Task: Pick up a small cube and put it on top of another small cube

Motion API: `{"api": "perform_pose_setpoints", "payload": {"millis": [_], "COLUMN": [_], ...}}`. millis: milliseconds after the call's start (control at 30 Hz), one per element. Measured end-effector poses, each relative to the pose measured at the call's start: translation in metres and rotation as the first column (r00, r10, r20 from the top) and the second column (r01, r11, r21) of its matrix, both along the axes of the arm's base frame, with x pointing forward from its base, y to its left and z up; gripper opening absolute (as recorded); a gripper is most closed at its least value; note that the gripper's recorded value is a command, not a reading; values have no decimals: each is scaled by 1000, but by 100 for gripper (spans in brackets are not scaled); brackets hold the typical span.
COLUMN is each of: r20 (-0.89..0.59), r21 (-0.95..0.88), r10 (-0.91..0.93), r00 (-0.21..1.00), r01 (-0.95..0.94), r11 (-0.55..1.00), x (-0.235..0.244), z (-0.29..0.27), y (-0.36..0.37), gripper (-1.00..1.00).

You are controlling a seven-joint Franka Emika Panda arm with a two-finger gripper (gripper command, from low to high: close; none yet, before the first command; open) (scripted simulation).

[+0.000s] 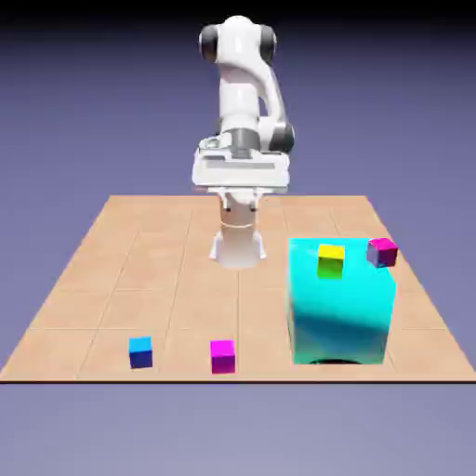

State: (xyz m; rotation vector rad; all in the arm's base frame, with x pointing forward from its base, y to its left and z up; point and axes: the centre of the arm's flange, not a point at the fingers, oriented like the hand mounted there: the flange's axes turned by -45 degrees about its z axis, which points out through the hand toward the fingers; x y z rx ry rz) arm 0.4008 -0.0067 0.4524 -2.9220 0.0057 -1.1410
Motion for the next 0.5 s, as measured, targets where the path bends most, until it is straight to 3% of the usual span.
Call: {"api": "perform_pose_setpoints", "payload": {"millis": [233, 500], "r20": [-312, -632], "r21": [167, 239], "r10": [-222, -351], "r00": [924, 691], "r01": [284, 604], "r11": [944, 760], "x": [55, 92], "z": [-45, -111], "y": [-70, -155], "gripper": [0, 0]}}
